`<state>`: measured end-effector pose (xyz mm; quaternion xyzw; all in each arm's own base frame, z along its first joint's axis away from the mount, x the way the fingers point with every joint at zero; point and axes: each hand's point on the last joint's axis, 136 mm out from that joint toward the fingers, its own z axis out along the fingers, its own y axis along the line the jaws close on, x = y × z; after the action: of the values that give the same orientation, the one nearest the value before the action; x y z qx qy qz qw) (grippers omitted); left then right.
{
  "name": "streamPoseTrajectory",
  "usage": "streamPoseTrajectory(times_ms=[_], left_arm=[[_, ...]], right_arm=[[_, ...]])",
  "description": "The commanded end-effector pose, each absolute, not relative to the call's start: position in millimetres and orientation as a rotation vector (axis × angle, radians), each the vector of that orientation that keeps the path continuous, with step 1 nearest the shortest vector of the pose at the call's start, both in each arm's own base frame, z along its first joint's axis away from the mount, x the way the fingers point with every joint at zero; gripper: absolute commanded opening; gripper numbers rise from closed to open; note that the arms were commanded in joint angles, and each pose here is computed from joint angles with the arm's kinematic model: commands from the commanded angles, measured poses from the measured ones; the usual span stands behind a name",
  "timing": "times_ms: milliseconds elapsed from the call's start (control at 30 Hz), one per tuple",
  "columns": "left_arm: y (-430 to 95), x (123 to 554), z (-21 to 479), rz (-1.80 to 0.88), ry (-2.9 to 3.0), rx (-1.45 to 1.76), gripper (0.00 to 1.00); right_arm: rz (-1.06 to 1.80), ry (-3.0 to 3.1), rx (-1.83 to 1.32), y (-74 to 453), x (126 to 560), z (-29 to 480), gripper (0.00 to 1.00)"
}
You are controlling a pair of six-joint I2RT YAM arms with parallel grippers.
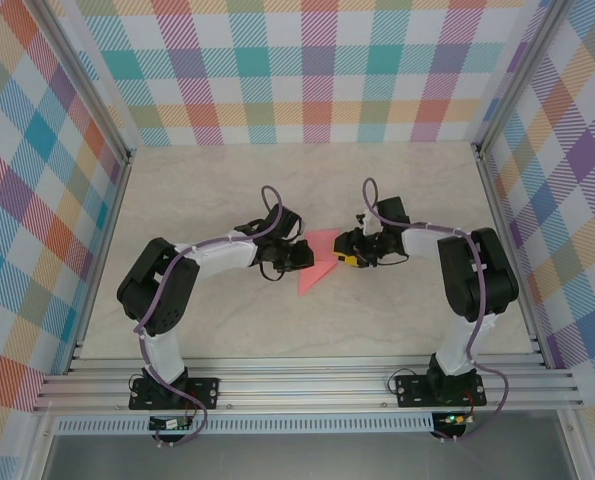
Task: Fold a paper plane with a square sheet of paper (pick it up from the middle)
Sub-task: Third fold the triangle at the center of the table.
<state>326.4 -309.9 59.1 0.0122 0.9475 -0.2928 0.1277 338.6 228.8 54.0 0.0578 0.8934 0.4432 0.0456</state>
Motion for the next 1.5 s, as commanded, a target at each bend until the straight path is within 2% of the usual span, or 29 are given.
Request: streamPoseTrajectory(times_ms=[0,167,333,667,1000,1467], left_arm=[[-303,332,68,-0.821,2.734,0.031,0.17],[-304,327,78,-0.833,2.705,0.057,0.2],[-308,314,87,-0.797,2.665,0.103,0.32],[-308,285,65,-0.393,2.659,0.296,0.46],[-320,284,48,-0.112,2.597,0.436,0.5],[-317,284,35,-0.025,2.585,0.476,0.49]], right_arm=[[1.4,2.739,0.169,236,341,55,0.44],[1.362,2.755,0.17,234,346,53,0.45],[1.376,2.77,0.148,238,349,53,0.47],[1.463,2.763,0.118,247,354,55,0.46],[1.553,2.748,0.071,253,350,64,0.41],[1.603,2.744,0.048,259,346,71,0.34]])
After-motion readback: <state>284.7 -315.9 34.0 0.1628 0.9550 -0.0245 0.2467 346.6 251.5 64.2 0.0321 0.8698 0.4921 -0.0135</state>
